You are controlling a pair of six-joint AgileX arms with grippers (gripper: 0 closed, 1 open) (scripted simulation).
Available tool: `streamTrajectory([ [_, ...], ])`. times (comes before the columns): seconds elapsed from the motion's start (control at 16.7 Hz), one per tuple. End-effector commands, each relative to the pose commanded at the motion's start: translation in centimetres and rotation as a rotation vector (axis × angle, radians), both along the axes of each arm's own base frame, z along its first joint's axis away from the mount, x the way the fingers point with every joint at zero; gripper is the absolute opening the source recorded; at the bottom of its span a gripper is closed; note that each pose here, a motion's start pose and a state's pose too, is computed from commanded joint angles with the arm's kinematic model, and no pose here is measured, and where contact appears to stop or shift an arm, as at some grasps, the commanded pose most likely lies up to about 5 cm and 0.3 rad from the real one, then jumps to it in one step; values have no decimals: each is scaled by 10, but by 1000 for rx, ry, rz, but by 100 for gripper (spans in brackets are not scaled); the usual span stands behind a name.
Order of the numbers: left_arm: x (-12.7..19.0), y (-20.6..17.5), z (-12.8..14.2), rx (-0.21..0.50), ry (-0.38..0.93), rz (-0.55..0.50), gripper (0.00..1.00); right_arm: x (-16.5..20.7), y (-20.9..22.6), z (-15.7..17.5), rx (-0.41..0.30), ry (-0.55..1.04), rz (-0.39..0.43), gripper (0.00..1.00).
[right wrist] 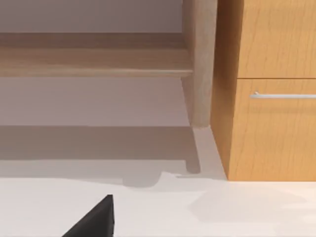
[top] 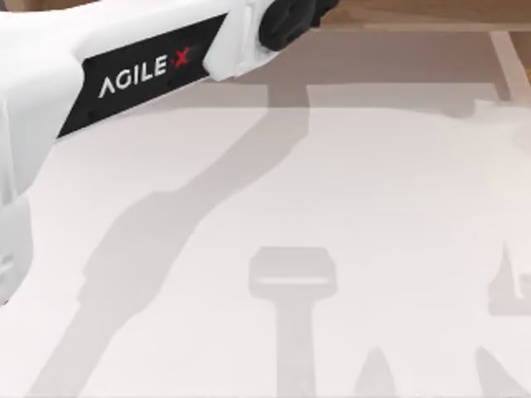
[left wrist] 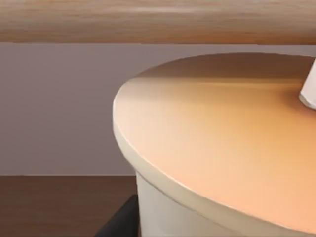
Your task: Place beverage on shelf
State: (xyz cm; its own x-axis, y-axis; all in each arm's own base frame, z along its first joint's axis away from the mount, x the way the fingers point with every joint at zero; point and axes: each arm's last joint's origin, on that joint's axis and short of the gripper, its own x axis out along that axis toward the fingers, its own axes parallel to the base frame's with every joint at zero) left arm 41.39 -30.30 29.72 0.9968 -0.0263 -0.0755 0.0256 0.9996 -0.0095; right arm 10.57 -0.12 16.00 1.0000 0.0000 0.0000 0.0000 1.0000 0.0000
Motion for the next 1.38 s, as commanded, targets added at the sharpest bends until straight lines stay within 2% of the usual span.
streamTrajectory([
  [0.36, -2, -2, 2, 1, -1, -6, 0, 0, 0, 0, 0, 0, 0, 100],
  [0.42, -5, -7, -4, 7, 14, -21, 0, 0, 0, 0, 0, 0, 0, 100],
  [0.54, -20, -30, -15, 9, 45, -92, 0, 0, 0, 0, 0, 0, 0, 100],
  [0.78, -71, -84, -15, -25, 65, -274, 0, 0, 0, 0, 0, 0, 0, 100],
  [0.9, -81, -94, -19, -26, 78, -311, 0, 0, 0, 0, 0, 0, 0, 100],
  [1.38, -64, -85, -16, -8, 56, -295, 0, 0, 0, 0, 0, 0, 0, 100],
])
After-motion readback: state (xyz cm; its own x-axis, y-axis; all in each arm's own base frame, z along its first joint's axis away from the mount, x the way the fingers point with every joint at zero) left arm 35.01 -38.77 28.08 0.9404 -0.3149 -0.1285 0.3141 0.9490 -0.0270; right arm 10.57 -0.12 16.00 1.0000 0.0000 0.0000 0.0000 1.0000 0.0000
